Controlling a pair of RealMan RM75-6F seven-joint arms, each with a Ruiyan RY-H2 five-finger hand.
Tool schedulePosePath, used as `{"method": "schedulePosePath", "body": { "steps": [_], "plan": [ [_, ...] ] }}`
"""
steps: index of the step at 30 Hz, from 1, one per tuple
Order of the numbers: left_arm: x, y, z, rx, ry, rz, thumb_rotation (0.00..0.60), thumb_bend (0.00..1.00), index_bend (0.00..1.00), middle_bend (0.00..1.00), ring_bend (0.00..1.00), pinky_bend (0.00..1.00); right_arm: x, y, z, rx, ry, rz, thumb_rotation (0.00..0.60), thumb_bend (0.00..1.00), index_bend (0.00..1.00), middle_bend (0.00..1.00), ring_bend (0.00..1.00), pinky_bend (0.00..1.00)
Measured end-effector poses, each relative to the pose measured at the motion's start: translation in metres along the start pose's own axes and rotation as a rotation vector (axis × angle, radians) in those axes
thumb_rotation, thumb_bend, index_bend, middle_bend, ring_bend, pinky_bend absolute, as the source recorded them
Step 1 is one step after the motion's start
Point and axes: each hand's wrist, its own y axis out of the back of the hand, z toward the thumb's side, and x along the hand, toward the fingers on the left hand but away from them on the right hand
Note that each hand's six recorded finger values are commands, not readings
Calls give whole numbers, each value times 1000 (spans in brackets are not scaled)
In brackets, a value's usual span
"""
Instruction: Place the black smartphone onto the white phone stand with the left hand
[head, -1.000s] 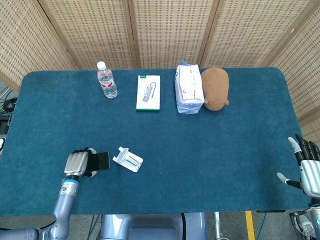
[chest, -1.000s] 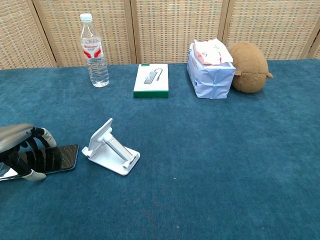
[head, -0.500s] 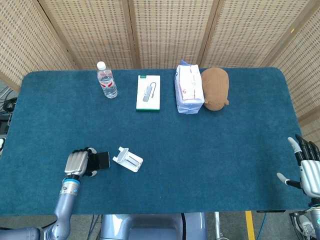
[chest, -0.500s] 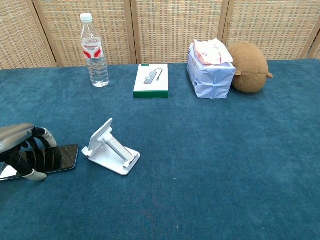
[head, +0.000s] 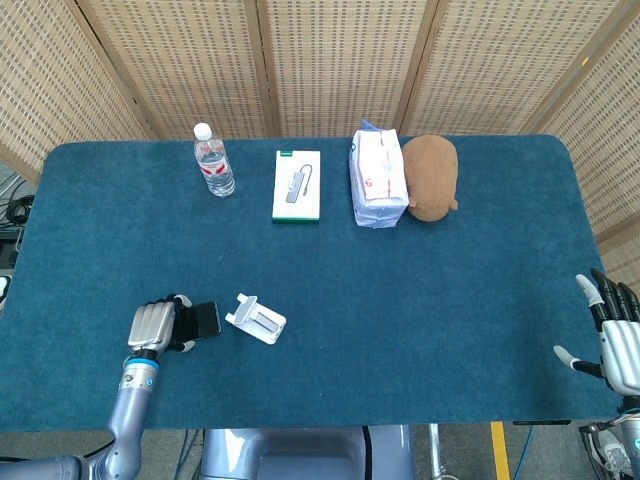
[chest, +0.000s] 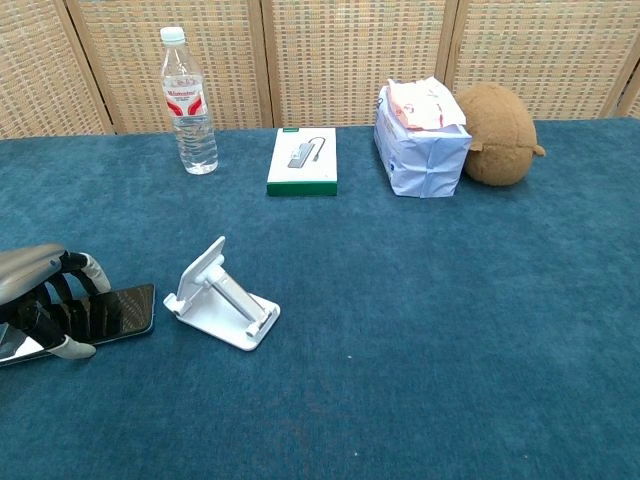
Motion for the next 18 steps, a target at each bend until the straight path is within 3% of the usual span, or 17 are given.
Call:
{"method": "schedulePosePath", "body": {
  "steps": [13, 18],
  "plan": [
    [-3, 27, -3, -138, -43, 64, 600, 220, 511, 435, 500, 420, 0, -1, 0, 2, -1, 5, 600, 0, 0, 0, 0, 0],
    [-3, 41, 2, -232, -96, 111, 600, 193, 511, 435, 499, 420, -1, -2, 1, 6, 0, 8, 600, 0, 0, 0, 0, 0]
  ]
}}
